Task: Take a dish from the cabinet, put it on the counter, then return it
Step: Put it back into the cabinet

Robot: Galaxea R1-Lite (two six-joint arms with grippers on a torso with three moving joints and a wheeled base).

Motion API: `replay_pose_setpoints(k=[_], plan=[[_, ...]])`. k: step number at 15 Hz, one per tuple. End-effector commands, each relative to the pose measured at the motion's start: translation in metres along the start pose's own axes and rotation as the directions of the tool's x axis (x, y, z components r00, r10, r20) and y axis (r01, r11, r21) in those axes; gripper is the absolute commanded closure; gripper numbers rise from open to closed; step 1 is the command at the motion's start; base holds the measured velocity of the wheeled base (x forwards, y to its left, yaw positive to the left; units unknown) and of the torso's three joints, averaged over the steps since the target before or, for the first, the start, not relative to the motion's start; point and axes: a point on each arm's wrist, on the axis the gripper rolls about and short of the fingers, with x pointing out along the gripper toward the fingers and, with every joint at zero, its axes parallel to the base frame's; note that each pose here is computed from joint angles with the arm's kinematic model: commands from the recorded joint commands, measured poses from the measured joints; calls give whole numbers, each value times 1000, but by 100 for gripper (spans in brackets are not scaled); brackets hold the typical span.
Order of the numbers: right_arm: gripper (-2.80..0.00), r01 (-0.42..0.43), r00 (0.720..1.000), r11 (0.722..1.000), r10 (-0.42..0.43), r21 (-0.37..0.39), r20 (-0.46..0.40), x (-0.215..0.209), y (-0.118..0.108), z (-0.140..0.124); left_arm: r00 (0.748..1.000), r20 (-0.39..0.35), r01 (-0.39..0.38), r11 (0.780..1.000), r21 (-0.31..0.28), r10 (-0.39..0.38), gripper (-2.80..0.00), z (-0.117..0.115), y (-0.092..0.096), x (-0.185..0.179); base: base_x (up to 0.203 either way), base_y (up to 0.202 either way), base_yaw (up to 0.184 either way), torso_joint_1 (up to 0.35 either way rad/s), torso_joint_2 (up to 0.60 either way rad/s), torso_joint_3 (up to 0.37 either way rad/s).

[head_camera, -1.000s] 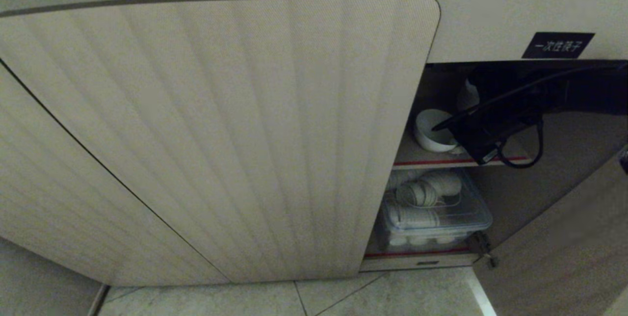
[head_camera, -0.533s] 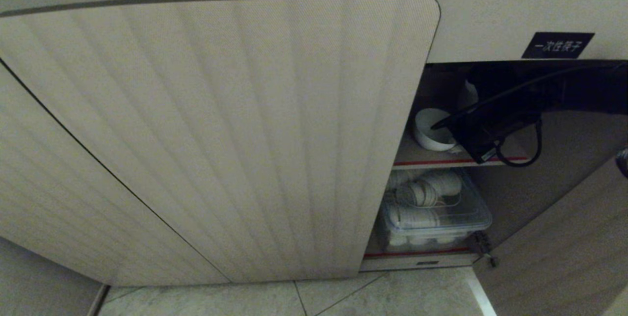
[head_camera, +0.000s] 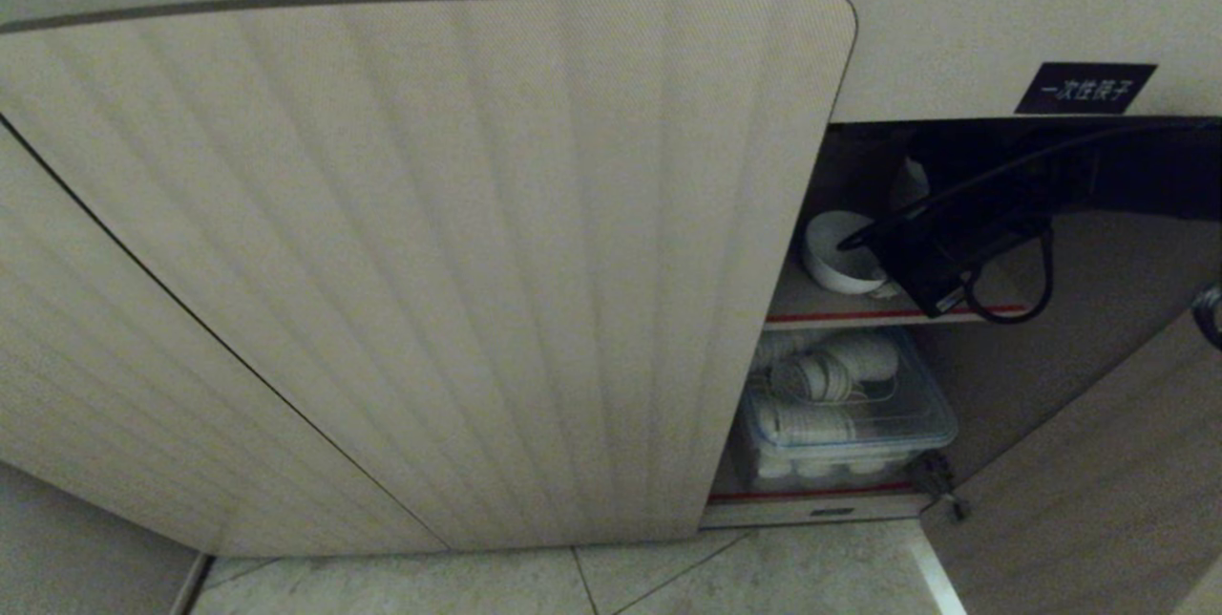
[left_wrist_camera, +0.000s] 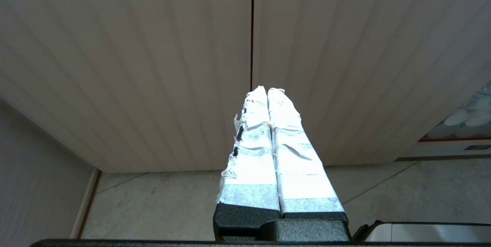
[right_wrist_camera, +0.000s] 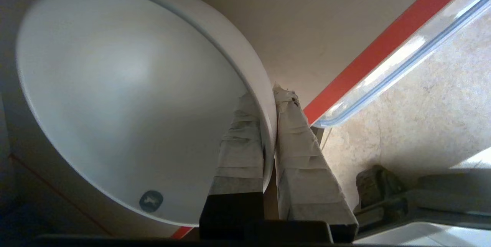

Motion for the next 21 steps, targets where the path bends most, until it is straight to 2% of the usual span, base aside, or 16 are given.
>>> replay_pose_setpoints(k=[1, 21], plan=[[0, -5, 1000, 1000, 5, 6, -7, -3, 2, 0, 1000, 0, 0, 1000, 0, 0, 0, 0, 0, 0, 0, 0, 0, 0, 0, 0], [0, -1, 1000, 1000, 0, -15, -13, 6, 3, 3, 1000, 0, 1, 1000, 0, -1, 0, 0, 0, 0, 0, 0, 0, 0, 0, 0]])
